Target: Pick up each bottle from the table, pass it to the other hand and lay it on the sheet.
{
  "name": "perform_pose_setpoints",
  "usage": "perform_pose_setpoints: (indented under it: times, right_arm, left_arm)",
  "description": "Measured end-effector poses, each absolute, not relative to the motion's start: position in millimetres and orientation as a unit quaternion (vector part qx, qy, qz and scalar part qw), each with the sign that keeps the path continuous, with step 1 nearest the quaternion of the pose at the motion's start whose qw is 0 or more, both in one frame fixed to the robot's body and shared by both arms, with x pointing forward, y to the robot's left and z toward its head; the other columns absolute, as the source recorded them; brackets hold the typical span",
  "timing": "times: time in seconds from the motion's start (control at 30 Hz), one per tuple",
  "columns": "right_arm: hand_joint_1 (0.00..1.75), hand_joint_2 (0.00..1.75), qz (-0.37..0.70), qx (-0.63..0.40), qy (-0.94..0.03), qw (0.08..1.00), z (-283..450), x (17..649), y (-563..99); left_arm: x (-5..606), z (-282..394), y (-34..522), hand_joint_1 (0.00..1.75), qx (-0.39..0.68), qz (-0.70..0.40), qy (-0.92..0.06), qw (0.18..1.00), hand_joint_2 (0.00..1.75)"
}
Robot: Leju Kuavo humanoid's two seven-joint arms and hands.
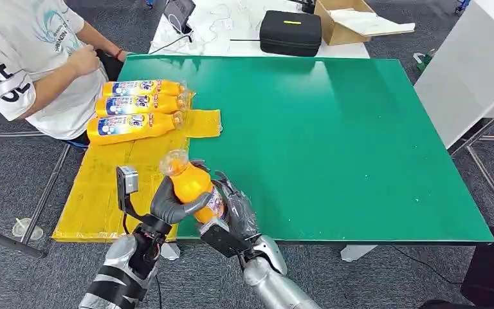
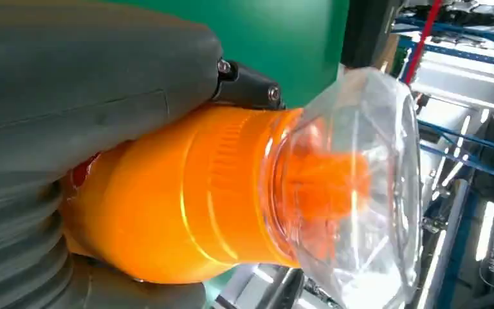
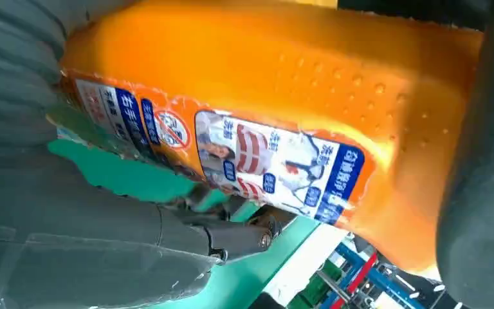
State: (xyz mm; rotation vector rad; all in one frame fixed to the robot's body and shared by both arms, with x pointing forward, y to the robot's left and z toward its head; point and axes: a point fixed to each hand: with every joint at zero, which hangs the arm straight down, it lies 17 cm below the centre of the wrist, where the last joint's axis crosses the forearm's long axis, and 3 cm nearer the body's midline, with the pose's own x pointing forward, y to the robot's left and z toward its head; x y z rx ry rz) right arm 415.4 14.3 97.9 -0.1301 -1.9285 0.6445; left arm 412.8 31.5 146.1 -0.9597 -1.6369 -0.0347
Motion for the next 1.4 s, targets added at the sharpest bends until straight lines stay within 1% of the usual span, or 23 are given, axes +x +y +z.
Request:
perform_pose_setpoints:
  times: [0.1,0.27,0.33,0.53,0.73,0.8,0.87,0.93,1.0,1.1,1.23,1.3,1.4]
  right_arm:
    - [0.00,0.00,0.265,-0.062,-0.808,0.523,100,417,12]
    - [0.00,0.00,0.219,-0.073,-0.827,0.513,133,431,-3]
    - [0.00,0.00,0.205,-0.076,-0.834,0.507,146,433,-7]
    - [0.00,0.00,0.184,-0.079,-0.848,0.491,166,435,-15]
    - [0.00,0.00,0.122,-0.069,-0.874,0.465,199,427,-30]
    - [0.00,0.00,0.101,-0.065,-0.884,0.452,213,422,-34]
    - [0.00,0.00,0.081,-0.060,-0.894,0.437,228,418,-38]
    - [0.00,0.00,0.061,-0.052,-0.903,0.422,242,414,-41]
    - [0.00,0.00,0.041,-0.045,-0.909,0.413,254,413,-45]
    - [0.00,0.00,0.021,-0.039,-0.912,0.407,265,412,-51]
    - [0.00,0.00,0.012,-0.037,-0.915,0.402,271,410,-53]
    - [0.00,0.00,0.009,-0.031,-0.914,0.404,272,410,-54]
    - [0.00,0.00,0.009,-0.019,-0.913,0.408,270,410,-53]
  left_arm:
    - [420,146,40,1.75,-0.398,0.002,-0.706,0.586,1.75]
    - [465,155,99,1.75,-0.290,0.068,-0.751,0.589,1.75]
    - [478,163,119,1.75,-0.266,0.080,-0.763,0.583,1.75]
    - [490,172,141,1.75,-0.232,0.093,-0.781,0.572,1.75]
    - [515,204,208,1.75,-0.034,0.098,-0.849,0.518,1.75]
    - [519,222,224,1.75,0.070,0.057,-0.870,0.485,1.75]
    - [522,238,228,1.75,0.167,-0.009,-0.878,0.448,1.75]
    - [529,240,222,1.75,0.237,-0.092,-0.870,0.422,1.75]
    - [537,233,211,1.75,0.271,-0.155,-0.856,0.412,1.75]
    - [543,205,192,1.75,0.290,-0.244,-0.829,0.411,1.75]
    - [545,185,187,1.75,0.288,-0.274,-0.814,0.424,1.75]
    - [547,171,179,1.75,0.278,-0.310,-0.799,0.433,1.75]
    - [543,133,162,1.75,0.238,-0.399,-0.765,0.447,1.75]
